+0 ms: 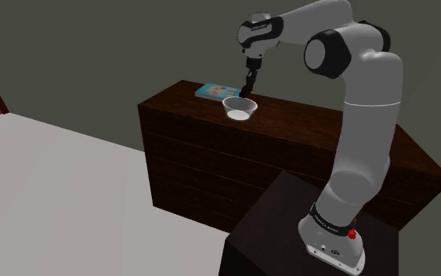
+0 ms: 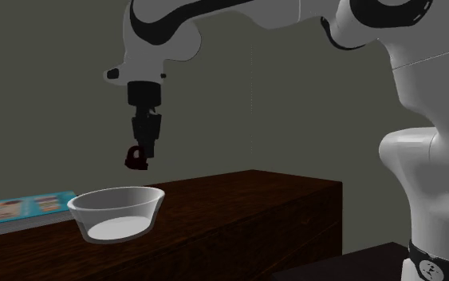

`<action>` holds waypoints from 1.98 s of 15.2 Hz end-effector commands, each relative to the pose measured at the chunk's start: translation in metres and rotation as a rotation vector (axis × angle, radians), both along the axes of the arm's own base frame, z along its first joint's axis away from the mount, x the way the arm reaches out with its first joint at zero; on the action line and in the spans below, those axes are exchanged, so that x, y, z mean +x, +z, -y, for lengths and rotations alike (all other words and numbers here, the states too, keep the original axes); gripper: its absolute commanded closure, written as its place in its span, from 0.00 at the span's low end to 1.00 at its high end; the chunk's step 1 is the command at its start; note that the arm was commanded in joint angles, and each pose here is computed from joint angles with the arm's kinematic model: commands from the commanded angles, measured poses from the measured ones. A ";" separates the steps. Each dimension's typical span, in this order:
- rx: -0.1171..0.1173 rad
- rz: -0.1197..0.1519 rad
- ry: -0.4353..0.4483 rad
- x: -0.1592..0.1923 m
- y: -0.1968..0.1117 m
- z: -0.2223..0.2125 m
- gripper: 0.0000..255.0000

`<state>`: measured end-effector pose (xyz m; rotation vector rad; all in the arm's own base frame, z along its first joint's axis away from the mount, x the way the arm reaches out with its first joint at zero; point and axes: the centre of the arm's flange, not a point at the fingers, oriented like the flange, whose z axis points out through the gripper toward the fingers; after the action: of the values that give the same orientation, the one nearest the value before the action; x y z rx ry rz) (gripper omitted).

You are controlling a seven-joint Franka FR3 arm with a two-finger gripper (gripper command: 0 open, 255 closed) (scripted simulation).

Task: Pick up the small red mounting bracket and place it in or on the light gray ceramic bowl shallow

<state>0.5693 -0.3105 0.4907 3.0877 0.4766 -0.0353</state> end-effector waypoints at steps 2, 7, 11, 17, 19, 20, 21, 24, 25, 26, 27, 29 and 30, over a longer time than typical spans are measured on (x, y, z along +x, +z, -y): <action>0.001 0.000 0.002 0.039 0.003 0.009 1.00; 0.001 0.000 0.002 0.072 -0.006 0.014 1.00; 0.001 0.000 0.002 0.072 -0.027 0.014 1.00; 0.001 0.000 0.002 0.072 -0.059 0.014 1.00; 0.001 0.000 0.002 0.072 -0.070 0.014 1.00; 0.001 0.000 0.002 0.072 -0.075 0.014 1.00; 0.001 0.000 0.002 0.072 -0.075 0.014 1.00; 0.001 0.000 0.002 0.072 -0.075 0.014 1.00; 0.001 0.000 0.002 0.072 -0.075 0.014 1.00; 0.001 0.000 0.002 0.072 -0.075 0.014 1.00; 0.001 0.000 0.002 0.072 -0.075 0.014 1.00; 0.001 0.000 0.002 0.072 -0.075 0.014 0.00; 0.001 0.000 0.002 0.072 -0.075 0.014 0.00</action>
<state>0.6418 -0.3247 0.4159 3.0880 0.4792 -0.0349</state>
